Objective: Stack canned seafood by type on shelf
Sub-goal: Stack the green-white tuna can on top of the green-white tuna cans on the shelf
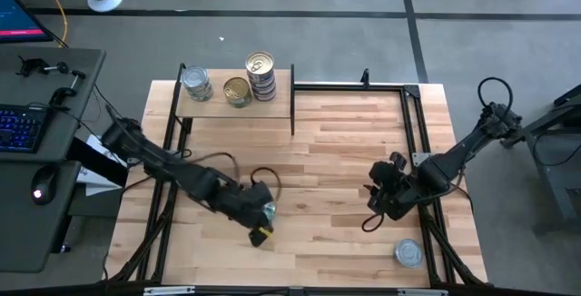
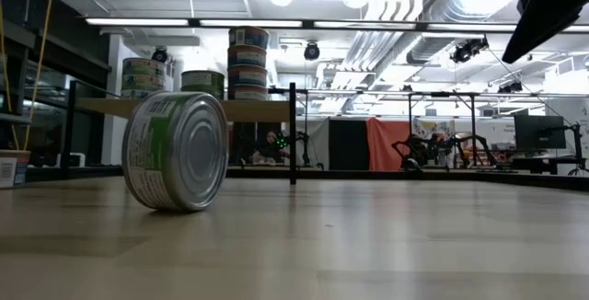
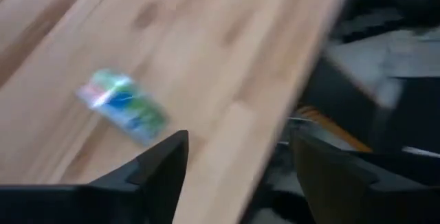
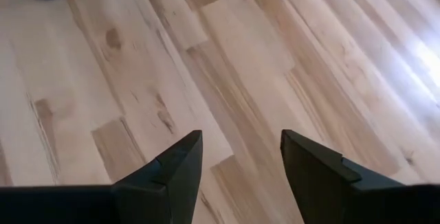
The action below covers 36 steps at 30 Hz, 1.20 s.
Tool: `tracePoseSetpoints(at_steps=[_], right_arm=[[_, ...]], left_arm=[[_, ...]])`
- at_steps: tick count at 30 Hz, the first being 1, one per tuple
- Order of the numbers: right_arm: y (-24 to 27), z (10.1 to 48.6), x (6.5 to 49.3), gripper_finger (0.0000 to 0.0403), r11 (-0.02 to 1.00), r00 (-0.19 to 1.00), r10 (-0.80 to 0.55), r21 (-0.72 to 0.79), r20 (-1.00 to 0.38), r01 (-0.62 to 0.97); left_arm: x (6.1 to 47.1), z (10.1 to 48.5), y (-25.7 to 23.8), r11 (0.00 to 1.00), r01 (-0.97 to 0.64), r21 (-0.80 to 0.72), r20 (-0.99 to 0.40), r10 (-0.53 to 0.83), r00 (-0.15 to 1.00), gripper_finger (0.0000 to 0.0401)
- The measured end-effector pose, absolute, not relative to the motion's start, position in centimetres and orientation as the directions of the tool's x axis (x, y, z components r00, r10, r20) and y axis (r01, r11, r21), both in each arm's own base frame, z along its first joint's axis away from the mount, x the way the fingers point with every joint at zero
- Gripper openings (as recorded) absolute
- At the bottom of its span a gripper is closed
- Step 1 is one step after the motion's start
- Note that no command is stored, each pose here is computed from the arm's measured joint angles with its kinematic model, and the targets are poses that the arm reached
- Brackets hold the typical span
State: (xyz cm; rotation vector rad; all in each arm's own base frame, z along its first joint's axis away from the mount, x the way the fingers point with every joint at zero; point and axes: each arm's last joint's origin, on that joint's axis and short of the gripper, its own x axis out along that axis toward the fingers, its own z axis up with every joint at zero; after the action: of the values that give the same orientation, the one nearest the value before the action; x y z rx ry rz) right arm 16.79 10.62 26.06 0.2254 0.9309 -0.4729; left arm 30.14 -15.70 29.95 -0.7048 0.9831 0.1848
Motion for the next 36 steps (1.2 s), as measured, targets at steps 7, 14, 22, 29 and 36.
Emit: tracePoseSetpoints(at_steps=[7, 14, 22, 29, 36], right_arm=[[10.7, 26.1, 16.6, 0.0187, 0.871, 0.512, -0.317, -0.032, -0.798, 0.490], [10.7, 26.1, 16.6, 0.0187, 0.887, 0.512, -0.318, -0.059, -0.798, 0.459], [10.7, 26.1, 16.6, 0.0187, 0.898, 0.509, -0.320, -0.084, -0.799, 0.433], [10.7, 26.1, 16.6, 0.0187, 0.899, 0.513, -0.329, -0.096, -0.793, 0.427], [10.6, 26.1, 16.6, 0.0187, 0.896, 0.519, -0.342, -0.105, -0.783, 0.432]], left_arm=[[33.2, 25.0, -14.9, 0.601, -0.771, -0.209, -0.957, 0.038, 0.289, 0.0252], [34.5, 24.3, -14.7, 0.461, -0.858, -0.225, -0.941, 0.127, 0.315, 0.0252], [33.9, 24.0, -15.2, 0.394, -0.898, -0.196, -0.948, 0.159, 0.277, 0.0252], [34.3, 22.8, -15.9, 0.360, -0.912, -0.198, -0.949, 0.161, 0.270, 0.0252], [34.6, 21.3, -16.2, 0.355, -0.924, -0.145, -0.966, 0.151, 0.209, 0.0252]])
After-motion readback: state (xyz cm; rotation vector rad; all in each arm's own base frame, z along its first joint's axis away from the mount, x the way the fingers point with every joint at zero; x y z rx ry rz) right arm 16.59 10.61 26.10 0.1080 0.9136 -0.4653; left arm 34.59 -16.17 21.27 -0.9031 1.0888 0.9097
